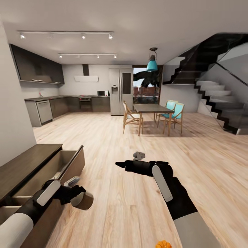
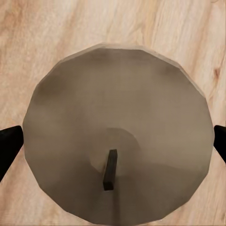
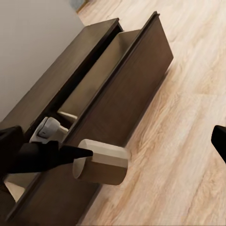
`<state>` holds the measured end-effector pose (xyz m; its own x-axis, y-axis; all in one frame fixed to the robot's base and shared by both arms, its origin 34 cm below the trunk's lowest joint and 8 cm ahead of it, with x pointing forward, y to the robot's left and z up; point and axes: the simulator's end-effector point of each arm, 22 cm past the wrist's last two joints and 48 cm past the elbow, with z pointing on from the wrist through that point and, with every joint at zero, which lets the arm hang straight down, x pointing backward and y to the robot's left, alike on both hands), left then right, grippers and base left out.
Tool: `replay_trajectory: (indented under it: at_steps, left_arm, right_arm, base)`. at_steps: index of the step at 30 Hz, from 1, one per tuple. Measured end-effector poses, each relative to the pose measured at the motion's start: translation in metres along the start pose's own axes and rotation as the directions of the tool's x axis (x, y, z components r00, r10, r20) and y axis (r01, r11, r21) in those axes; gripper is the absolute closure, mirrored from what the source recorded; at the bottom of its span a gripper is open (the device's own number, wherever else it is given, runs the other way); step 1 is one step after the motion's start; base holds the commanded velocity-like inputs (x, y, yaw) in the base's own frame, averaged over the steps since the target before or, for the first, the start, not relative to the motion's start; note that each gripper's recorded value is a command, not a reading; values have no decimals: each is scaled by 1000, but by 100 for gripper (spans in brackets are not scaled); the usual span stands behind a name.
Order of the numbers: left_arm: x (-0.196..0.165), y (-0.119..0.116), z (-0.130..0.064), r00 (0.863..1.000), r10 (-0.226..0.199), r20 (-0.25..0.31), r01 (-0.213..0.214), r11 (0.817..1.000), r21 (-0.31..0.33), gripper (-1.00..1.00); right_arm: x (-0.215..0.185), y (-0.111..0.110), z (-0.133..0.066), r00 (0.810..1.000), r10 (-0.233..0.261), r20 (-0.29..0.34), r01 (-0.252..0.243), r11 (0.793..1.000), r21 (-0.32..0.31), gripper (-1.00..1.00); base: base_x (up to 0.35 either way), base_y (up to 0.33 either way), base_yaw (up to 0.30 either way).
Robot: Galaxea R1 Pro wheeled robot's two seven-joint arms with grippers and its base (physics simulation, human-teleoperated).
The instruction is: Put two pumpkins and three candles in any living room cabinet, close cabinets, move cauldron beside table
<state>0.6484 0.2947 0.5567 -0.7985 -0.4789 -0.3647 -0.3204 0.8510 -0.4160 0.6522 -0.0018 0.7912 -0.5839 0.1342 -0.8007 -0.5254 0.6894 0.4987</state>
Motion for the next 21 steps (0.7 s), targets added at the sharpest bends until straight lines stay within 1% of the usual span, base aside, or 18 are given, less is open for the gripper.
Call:
replay_trajectory:
  at_steps: [4,10,14,19,21]
  left_arm:
    - [0,1,1,1000,0,-1,0,1000,-2,100]
    - [1,0,1,1000,1,-2,-1,1000,-1,100]
    - [1,0,1,1000,2,-2,-2,1000,-2,100]
    - [-3,-5,-1,1000,5,7,-5,1000,12,100]
    - [-9,-12,-7,1000,19,25,-19,999,27,100]
  right_arm:
    - [0,-1,0,1000,0,0,0,1000,1,-100]
    - [1,-1,1,1000,1,-2,-1,1000,1,-100]
    - [1,-1,0,1000,3,-1,-3,1000,0,-100]
    - [1,-1,0,1000,4,-2,-4,1000,-1,-100]
    - [1,-1,0,1000,3,-2,-3,1000,0,-100]
  base:
    - [256,215,68]
    - [293,46,6]
    - [278,109,0]
    - [74,23,0]
    - [10,3,0]
